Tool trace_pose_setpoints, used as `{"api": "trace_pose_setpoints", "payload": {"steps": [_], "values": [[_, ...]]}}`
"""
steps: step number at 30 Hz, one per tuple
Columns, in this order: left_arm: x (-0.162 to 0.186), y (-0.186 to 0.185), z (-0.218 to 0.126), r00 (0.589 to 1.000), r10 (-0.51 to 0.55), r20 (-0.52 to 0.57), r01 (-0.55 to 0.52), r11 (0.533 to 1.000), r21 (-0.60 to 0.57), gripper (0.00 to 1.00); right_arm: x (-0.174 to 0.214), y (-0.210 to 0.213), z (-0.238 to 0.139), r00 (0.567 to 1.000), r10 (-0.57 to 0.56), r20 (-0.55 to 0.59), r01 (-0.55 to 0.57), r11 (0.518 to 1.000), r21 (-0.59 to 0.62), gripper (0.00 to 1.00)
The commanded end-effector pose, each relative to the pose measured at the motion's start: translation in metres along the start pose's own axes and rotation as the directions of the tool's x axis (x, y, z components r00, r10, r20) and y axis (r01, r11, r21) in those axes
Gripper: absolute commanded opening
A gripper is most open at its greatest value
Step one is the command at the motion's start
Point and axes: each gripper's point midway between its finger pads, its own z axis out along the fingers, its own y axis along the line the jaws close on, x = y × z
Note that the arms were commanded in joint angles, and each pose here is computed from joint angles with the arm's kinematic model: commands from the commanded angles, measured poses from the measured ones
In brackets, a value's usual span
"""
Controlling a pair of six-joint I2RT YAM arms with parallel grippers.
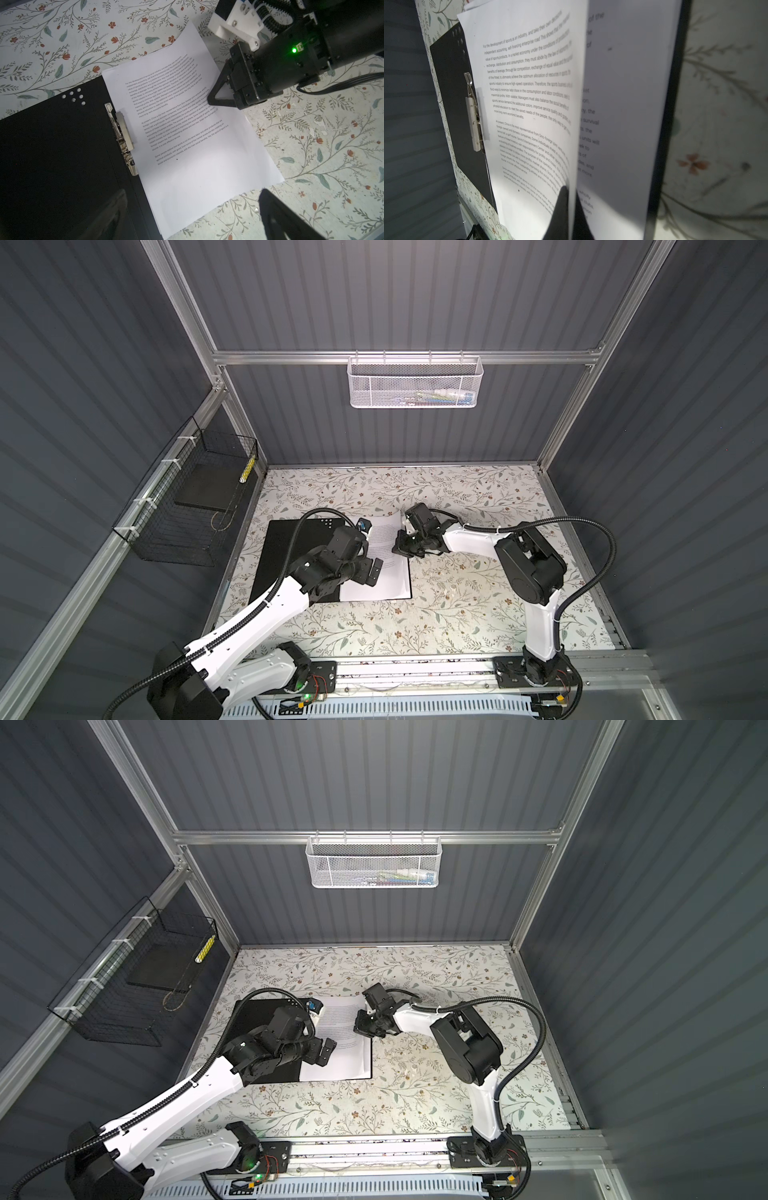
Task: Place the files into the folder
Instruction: 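Hold the sheet edge down on the folder stack with the right gripper, then keep pressing the printed sheet flat on the stack with the right gripper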
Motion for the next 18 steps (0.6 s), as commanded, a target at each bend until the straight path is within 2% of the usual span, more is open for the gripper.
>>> {"api": "trace_pose_setpoints", "payload": {"steps": [1, 18], "values": [[-0.0076, -0.0008, -0.0044, 1.0, -0.017, 0.005, 0.017, 1.0, 0.012, 1.0, -0.0023, -0.0002, 0.0037, 1.0, 0.011, 0.008, -0.011, 1.0, 0.021, 0.0], [-0.0076, -0.0015, -0.0035, 1.0, -0.025, 0.001, 0.025, 0.999, 0.026, 1.0, -0.0004, 0.0062, 0.0068, 1.0, 0.001, -0.005, -0.001, 1.0, 0.005, 0.0]]}}
